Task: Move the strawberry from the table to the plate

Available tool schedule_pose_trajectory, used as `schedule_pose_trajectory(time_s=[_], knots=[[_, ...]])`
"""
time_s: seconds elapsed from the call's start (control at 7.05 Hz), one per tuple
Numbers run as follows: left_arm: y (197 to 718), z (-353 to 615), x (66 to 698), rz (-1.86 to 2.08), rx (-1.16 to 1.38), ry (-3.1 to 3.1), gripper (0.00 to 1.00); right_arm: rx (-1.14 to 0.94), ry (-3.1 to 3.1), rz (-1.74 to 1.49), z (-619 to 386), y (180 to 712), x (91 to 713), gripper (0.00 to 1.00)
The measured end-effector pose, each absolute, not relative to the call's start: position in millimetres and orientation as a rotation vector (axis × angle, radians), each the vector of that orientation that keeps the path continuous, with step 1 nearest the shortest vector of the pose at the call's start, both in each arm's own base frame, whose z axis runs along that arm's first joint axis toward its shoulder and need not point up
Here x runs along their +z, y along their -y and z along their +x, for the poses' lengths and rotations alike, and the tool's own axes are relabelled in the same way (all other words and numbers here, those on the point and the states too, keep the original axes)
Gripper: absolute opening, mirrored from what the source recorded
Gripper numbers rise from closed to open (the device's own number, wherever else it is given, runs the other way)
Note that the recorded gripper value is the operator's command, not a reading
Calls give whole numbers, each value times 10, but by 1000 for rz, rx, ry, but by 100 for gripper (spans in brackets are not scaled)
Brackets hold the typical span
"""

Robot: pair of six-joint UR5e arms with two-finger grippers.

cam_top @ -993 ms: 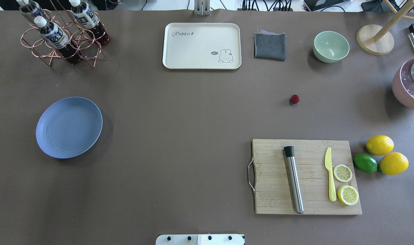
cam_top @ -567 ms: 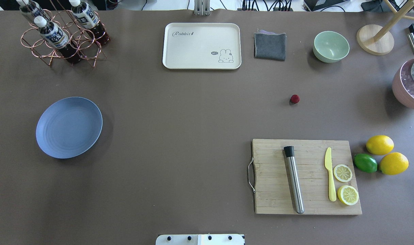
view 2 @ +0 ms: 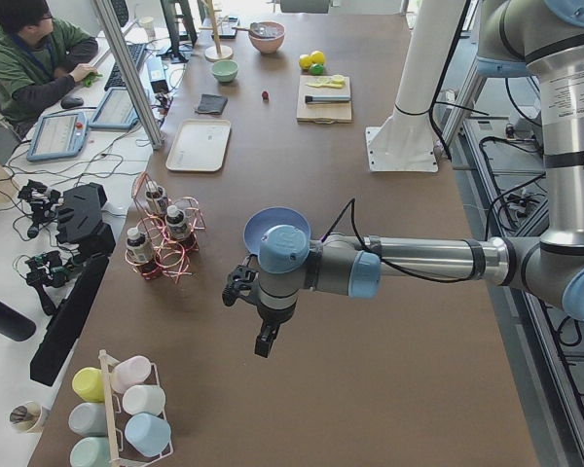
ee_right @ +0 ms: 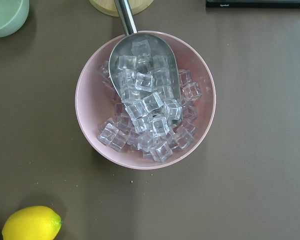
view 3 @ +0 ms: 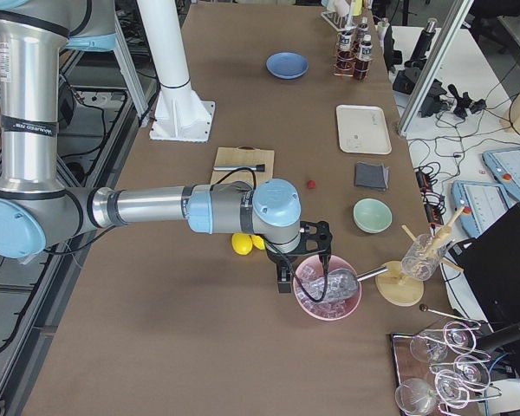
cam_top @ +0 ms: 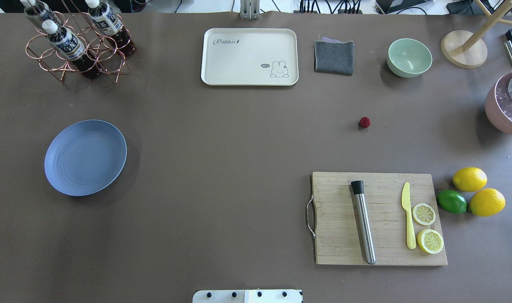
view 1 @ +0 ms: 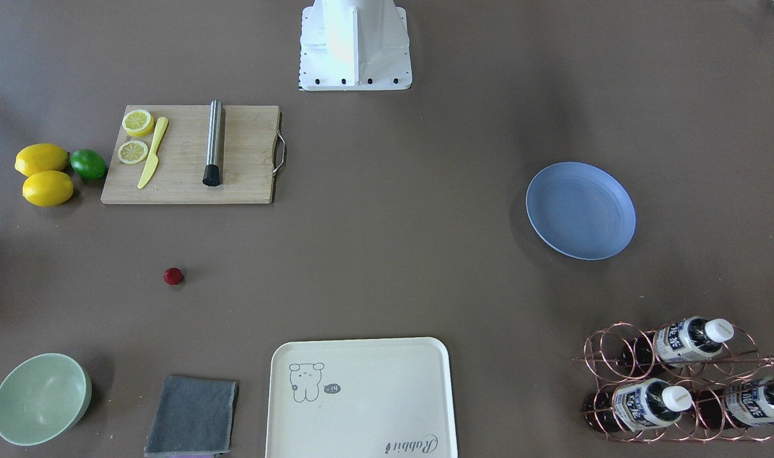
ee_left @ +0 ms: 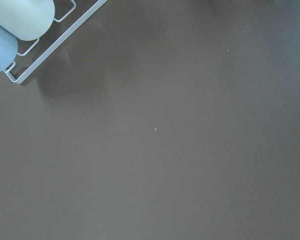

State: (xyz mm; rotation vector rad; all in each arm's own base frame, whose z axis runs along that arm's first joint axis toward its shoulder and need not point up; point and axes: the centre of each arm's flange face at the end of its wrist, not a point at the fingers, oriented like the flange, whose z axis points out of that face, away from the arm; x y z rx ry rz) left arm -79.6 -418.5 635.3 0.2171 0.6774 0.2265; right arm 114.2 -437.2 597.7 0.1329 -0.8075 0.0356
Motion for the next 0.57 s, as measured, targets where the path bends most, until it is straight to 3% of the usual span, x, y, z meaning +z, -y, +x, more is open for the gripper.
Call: schedule_pose_trajectory(time_s=[0.57], knots=[[4202, -796, 6365, 216, 227, -676, 98, 46, 833, 132, 1157, 4329, 5987, 100]])
